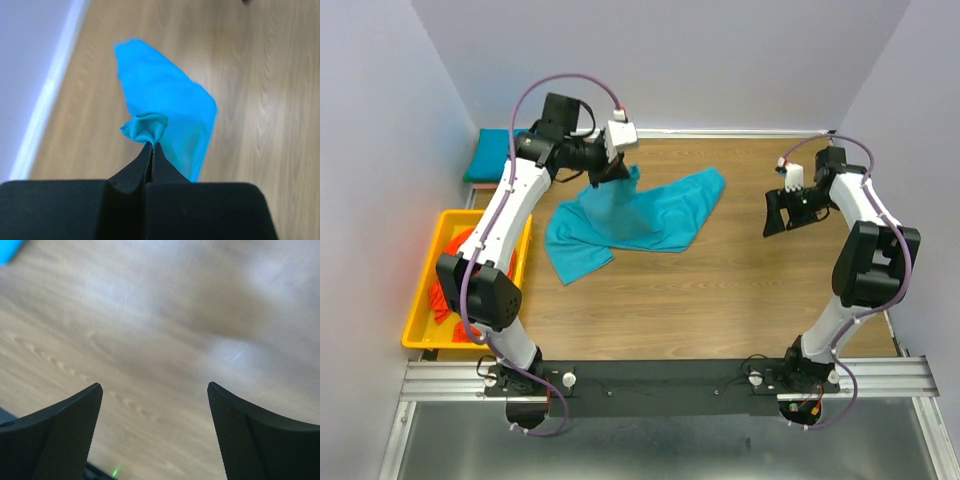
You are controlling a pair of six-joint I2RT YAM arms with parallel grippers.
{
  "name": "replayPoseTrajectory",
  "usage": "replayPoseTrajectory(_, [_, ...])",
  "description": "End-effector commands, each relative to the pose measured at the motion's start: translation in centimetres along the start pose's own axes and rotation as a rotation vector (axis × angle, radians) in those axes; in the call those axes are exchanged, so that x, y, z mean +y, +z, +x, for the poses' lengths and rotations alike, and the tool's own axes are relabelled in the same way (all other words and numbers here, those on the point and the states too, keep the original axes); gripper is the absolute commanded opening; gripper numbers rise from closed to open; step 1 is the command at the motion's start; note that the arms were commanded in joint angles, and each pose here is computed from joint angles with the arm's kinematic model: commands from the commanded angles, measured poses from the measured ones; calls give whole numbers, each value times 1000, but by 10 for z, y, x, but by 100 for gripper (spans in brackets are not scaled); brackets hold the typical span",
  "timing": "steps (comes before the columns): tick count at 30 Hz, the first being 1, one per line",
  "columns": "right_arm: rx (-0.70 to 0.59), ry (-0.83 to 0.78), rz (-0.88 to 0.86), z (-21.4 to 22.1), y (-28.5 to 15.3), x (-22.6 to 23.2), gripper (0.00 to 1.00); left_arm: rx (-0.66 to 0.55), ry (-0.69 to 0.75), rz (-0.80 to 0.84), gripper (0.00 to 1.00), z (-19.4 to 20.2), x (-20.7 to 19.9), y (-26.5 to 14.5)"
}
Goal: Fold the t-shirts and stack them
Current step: Flatten the tshirt out
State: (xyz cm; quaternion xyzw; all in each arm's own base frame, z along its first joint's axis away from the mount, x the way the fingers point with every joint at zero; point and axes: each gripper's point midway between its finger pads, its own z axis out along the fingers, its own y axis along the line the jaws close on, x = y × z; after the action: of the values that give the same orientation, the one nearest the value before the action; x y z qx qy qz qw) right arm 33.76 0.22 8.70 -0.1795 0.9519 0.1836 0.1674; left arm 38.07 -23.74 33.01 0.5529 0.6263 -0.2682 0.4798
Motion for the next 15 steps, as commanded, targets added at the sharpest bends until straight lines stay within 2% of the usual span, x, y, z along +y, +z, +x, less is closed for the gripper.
replayPoseTrajectory(1, [-85,-46,-14,-40,1,-13,91,168,43,173,0,60,-58,-9])
replayPoseTrajectory(5, [-148,-33,-53,-79,6,-23,85,352,130,298,0,113,-120,-4])
replayPoseTrajectory(6, [-174,-21,-75,-96,9,-27,84,423,154,321,0,138,-139,-10])
replayPoseTrajectory(8, [-191,-11,-91,-111,15,-30,83,465,224,376,0,151,-167,-4])
replayPoseTrajectory(10, [-203,-29,-92,-134,26,-31,82,529,254,400,0,174,-184,-10])
replayPoseTrajectory(15, [-202,-103,-111,-175,63,-5,86,594,350,411,0,190,-199,-20])
